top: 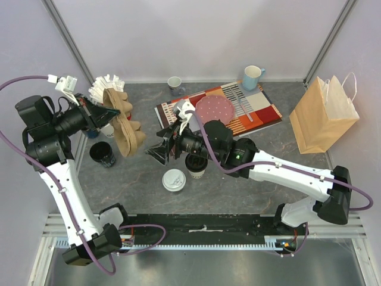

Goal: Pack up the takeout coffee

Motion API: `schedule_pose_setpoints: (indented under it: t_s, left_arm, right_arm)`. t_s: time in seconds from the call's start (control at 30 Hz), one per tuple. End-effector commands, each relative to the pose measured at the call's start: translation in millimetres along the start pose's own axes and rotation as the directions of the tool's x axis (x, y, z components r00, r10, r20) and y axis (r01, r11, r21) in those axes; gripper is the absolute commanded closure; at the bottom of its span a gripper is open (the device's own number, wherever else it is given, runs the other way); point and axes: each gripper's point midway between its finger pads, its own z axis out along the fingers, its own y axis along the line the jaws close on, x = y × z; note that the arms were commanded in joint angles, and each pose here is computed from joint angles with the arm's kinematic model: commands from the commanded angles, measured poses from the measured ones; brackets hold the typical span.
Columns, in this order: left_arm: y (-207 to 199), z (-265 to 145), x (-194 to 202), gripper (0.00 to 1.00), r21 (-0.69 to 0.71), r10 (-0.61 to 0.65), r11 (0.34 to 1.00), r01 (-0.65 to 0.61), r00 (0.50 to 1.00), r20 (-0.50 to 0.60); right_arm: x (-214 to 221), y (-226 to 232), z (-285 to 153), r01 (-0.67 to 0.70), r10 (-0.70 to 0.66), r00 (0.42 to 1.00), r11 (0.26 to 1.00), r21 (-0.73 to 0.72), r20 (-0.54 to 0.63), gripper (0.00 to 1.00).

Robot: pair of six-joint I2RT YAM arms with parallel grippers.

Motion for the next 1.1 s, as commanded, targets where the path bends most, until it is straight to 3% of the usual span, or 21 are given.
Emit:
schedule_pose_setpoints:
  t_s: [0.0,0.17,0.67,1.07]
  left_arm:
    - [-2,1,-21,0.98,-0.026,-0.071,0.997,0.073,0.995,0.068]
    - [-3,1,-23,0.98,-0.032,-0.094,0.995,0.096,0.993,0.076]
    - [0,1,-24,0.98,-0.051,-0.091,0.994,0.096,0.992,0.086]
    - [0,1,-24,0.98,-0.048,-0.095,0.994,0.100,0.992,0.085]
  right_arm:
    - [-30,11,-9,0.062,-0.069,0.992,0.995,0.074,0.110,0.14]
    - [-33,1,-3,-0.022,-0.004,0.985,0.989,0.149,0.171,0.25]
    - [-30,29,26,-0.032,0.021,0.983,0.998,0.058,0.181,0.31]
    - [-30,25,41,-0.053,0.034,0.979,0.995,0.087,0.203,0.36]
